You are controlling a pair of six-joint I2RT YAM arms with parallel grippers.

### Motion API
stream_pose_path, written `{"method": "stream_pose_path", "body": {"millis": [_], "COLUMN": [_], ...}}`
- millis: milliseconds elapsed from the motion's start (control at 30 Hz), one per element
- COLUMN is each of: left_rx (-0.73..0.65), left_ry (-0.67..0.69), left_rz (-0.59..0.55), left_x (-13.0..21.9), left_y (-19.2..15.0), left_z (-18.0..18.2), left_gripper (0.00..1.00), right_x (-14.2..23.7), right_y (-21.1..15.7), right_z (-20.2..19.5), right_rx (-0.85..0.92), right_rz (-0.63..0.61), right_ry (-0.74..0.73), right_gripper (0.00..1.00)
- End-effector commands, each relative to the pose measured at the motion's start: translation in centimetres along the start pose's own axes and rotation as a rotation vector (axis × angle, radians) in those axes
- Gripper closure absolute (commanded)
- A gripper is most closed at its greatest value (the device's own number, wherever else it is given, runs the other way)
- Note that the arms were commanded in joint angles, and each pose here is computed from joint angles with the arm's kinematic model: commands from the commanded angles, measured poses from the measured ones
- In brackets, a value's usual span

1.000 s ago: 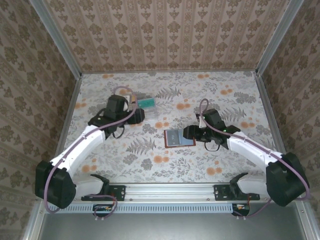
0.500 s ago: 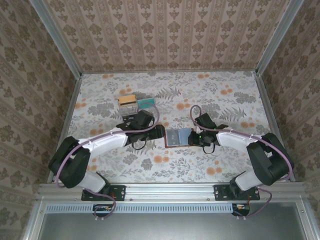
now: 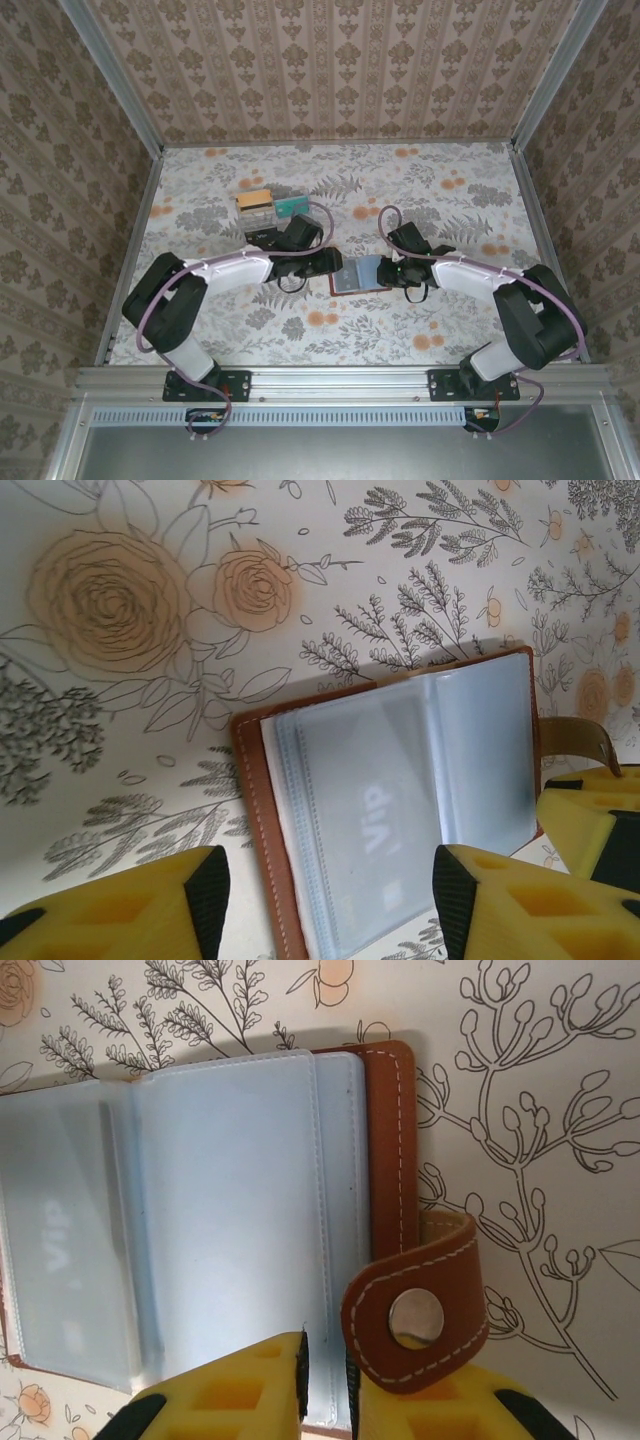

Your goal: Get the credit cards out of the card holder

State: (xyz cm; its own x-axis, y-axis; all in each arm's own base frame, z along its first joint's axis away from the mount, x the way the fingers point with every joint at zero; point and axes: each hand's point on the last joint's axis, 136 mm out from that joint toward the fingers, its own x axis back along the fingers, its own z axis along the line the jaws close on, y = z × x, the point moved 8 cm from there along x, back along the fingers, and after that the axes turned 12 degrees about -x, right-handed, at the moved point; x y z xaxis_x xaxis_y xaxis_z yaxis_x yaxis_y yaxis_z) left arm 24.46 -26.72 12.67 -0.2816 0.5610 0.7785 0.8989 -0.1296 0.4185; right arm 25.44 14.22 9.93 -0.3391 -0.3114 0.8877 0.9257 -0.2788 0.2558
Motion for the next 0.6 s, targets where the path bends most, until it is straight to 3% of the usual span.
{"method": "stream_pose_path", "body": {"millis": [0,100,567], "left_rx": [-0.013,-0.014,0.008], "left_ry": [-0.051,-0.067,-0.056], "left_rz": [0.036,0.073,0.143], "left_x": [-0.6,-1.2,-2.4], "left_y": [0.4,0.4,-0.3], "left_z": [-0.9,-1.0,-0.1], "left_gripper": [0.46,0.51,0.53], "right_x": [-0.7,-0.9,-0.7], "right_y": [-0.2,-0.8,-2.2], "right_z": [0.0,0.0,0.0], "right_rx": [0.005,-0.017,-0.056], "right_rz": [0.024,0.035,0.036], "right_ry": [-0.017,0.005,0.020], "right_gripper": [0.79,0.79,0.79]}}
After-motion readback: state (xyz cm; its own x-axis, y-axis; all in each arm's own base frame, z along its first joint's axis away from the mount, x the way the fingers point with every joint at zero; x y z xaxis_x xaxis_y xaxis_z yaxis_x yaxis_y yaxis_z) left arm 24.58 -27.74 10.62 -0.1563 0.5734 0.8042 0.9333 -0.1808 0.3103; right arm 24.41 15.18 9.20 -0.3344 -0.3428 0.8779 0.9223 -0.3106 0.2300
